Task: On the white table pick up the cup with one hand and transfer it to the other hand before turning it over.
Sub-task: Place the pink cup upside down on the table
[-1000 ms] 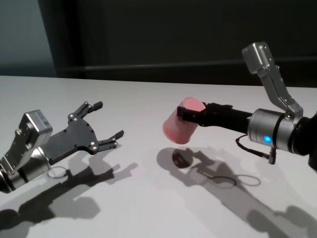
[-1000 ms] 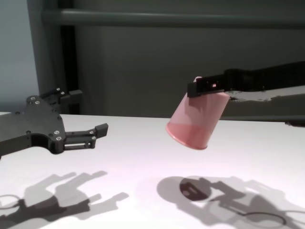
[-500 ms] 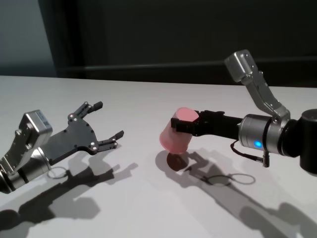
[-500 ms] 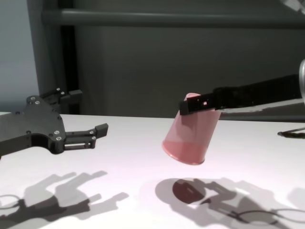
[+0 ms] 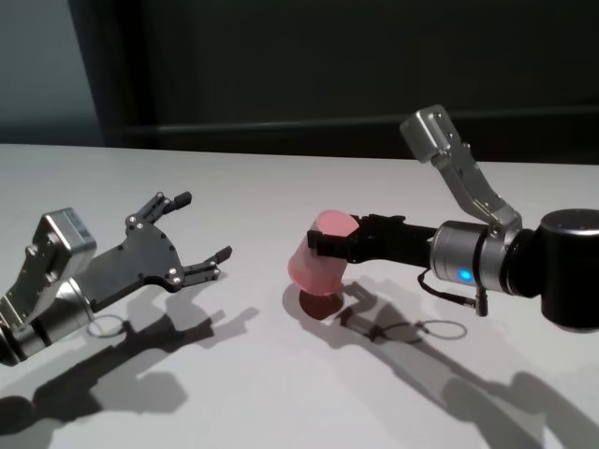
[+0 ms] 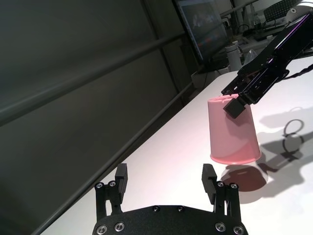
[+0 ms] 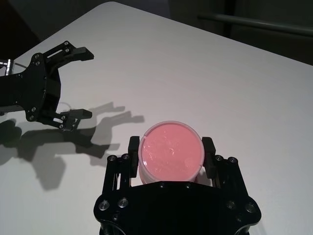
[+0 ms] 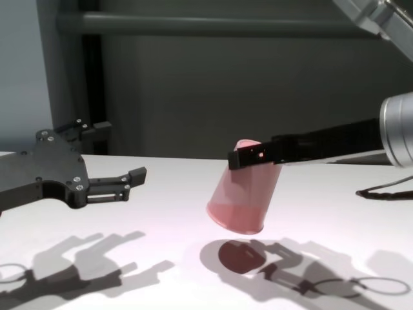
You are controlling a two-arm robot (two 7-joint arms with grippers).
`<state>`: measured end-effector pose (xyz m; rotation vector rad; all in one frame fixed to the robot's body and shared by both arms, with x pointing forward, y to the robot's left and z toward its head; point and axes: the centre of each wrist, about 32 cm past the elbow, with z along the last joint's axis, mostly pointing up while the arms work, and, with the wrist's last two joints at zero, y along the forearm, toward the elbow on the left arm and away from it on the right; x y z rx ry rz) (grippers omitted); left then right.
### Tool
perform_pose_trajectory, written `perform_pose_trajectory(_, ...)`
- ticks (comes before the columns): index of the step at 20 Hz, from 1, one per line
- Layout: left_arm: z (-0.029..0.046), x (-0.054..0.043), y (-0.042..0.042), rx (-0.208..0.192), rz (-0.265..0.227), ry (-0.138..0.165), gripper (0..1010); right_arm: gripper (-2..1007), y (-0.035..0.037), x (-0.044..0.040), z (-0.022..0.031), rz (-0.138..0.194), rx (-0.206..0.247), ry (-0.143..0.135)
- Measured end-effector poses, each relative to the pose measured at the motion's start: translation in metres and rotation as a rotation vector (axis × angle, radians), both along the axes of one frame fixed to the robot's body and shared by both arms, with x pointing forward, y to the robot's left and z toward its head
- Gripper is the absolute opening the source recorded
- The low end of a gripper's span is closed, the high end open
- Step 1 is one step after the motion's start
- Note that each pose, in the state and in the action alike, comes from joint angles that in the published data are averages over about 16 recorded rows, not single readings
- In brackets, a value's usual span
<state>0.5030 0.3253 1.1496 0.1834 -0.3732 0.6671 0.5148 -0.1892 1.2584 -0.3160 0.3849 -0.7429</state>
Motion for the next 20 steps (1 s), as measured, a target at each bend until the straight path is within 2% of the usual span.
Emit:
perform_pose_trajectory(8,0.0,0.0,0.0,0.0,0.0,0.0,1001,737,0.0084,0.0084,-0.0058,0.028,-0.046,-0.003)
perform_pose_trajectory(20,0.0,0.0,0.0,0.0,0.0,0.0,1001,737,0.015,0.0119,-0.0049,0.068,-0.143,-0.012)
